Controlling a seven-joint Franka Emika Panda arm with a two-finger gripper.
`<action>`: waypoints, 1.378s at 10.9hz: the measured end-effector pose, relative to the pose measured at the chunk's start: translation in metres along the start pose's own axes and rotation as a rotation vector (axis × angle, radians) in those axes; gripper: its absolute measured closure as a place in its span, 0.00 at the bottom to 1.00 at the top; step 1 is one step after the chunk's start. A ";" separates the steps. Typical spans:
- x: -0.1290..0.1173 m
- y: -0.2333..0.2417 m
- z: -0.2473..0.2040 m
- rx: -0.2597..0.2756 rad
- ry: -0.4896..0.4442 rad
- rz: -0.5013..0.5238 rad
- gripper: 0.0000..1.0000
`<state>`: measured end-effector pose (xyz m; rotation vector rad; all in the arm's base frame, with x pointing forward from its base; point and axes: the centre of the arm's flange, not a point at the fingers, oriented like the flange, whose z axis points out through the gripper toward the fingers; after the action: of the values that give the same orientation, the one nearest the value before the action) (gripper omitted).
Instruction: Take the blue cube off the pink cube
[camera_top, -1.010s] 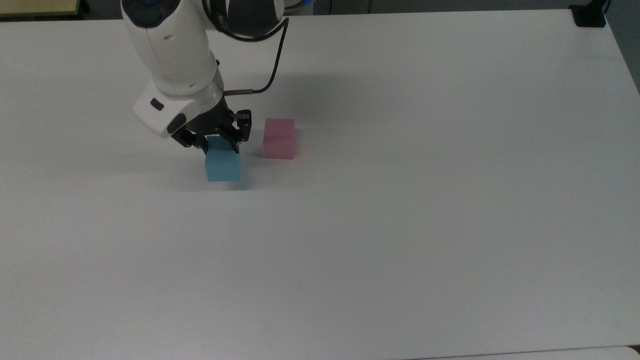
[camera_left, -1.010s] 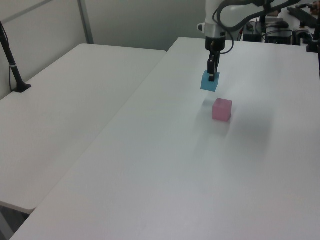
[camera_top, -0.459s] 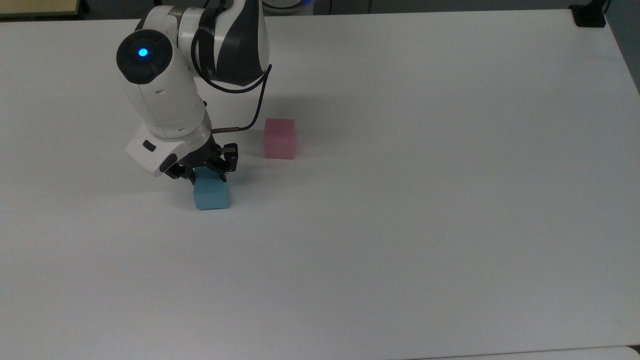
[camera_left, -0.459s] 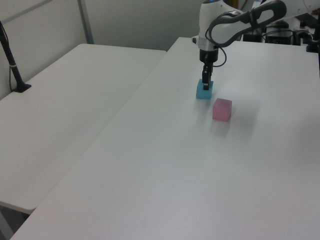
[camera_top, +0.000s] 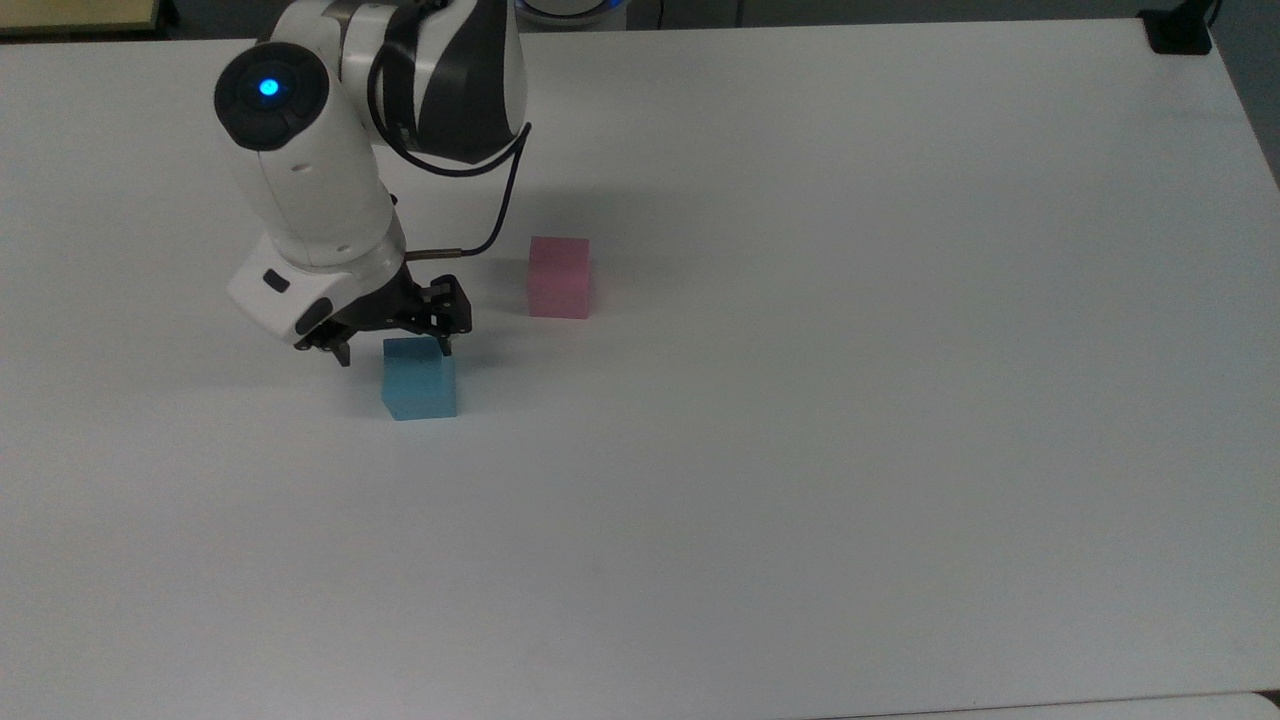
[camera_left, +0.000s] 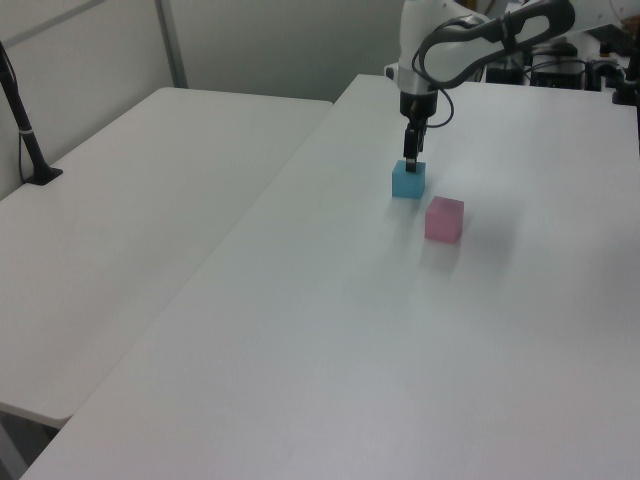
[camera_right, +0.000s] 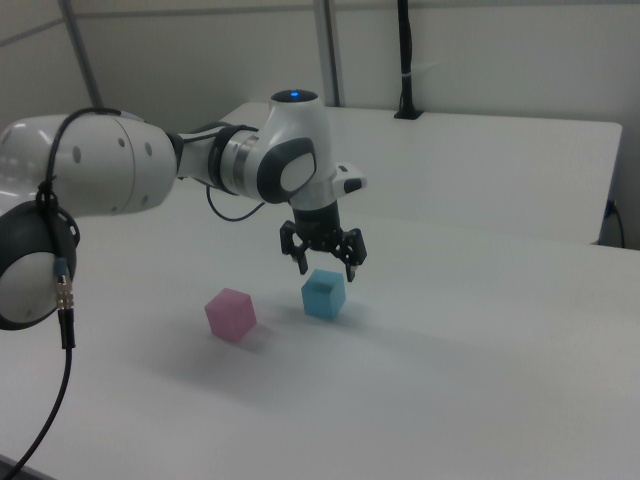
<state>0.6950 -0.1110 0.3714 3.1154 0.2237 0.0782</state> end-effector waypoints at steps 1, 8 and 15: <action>-0.003 0.009 -0.020 -0.011 0.026 0.046 0.00; -0.112 -0.024 -0.255 -0.057 -0.046 0.380 0.00; -0.132 -0.053 -0.271 -0.017 -0.055 0.233 0.00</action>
<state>0.5435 -0.0740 0.6344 3.1060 -0.1404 -0.0020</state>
